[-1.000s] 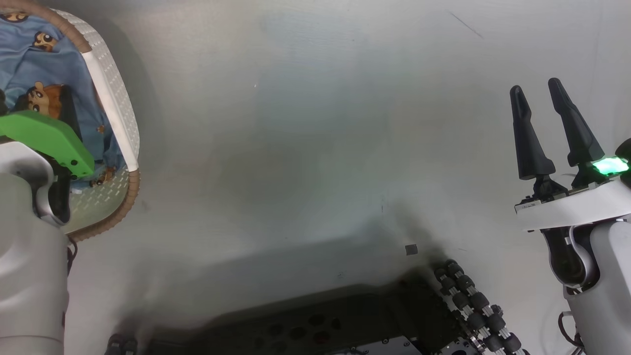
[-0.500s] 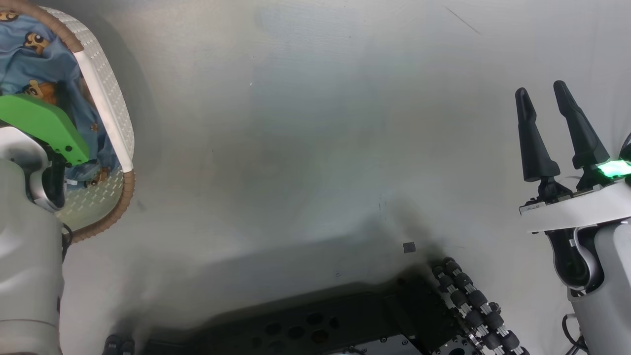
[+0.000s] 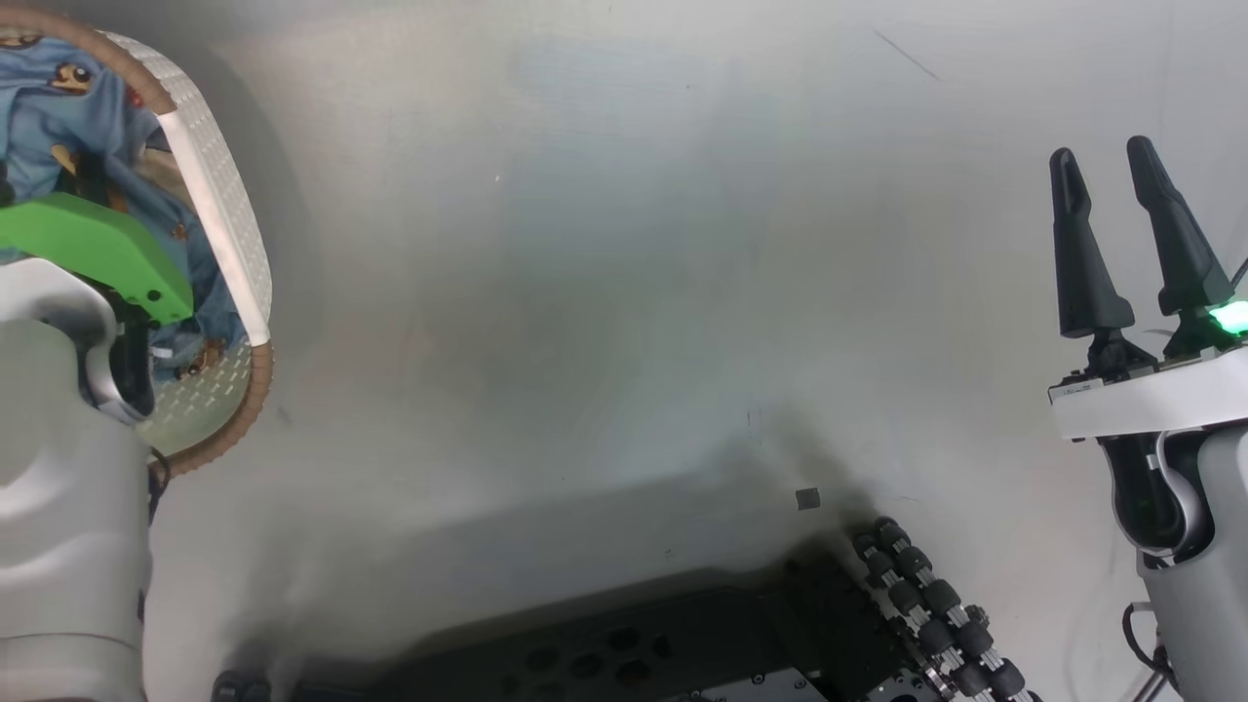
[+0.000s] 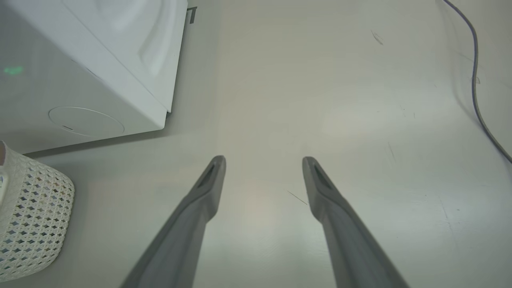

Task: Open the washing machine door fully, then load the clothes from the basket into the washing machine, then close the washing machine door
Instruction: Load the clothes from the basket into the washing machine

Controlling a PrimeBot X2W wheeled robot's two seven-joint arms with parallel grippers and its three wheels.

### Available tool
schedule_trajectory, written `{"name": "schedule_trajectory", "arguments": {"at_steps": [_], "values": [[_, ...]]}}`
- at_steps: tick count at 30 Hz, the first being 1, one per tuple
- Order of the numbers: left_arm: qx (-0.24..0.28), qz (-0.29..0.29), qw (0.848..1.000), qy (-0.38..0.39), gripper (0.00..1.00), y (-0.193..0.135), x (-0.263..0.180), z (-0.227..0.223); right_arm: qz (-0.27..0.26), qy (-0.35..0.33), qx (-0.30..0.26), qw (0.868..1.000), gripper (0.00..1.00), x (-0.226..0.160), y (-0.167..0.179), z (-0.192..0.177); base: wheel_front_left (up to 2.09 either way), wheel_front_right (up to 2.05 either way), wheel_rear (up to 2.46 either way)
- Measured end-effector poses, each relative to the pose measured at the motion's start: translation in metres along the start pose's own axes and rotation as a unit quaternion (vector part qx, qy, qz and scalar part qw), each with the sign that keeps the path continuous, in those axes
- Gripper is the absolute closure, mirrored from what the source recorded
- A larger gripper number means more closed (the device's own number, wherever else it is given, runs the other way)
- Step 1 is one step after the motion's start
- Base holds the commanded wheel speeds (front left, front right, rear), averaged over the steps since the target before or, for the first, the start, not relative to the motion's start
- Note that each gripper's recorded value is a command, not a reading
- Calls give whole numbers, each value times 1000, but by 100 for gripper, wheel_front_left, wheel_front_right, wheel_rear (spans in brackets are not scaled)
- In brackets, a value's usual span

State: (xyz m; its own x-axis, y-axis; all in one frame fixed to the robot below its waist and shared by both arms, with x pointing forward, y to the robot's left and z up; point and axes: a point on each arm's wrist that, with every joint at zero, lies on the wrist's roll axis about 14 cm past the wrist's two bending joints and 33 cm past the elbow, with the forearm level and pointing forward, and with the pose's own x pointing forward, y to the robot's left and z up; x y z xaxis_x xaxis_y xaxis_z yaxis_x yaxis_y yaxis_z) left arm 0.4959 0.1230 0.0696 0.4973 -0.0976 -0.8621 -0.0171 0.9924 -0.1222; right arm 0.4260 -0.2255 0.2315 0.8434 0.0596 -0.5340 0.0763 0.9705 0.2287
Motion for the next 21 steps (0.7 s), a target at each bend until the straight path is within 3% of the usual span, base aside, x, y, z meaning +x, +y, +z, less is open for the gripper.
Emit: {"name": "schedule_trajectory", "arguments": {"at_steps": [9,21], "values": [[-13,9,999,-37,100,5,-26,0,14,-38,-1,999,0,3,10,29,0,0,0],[-30,3,991,-129,100,1,-69,33,30,-88,-3,996,0,-5,23,69,0,0,0]]}}
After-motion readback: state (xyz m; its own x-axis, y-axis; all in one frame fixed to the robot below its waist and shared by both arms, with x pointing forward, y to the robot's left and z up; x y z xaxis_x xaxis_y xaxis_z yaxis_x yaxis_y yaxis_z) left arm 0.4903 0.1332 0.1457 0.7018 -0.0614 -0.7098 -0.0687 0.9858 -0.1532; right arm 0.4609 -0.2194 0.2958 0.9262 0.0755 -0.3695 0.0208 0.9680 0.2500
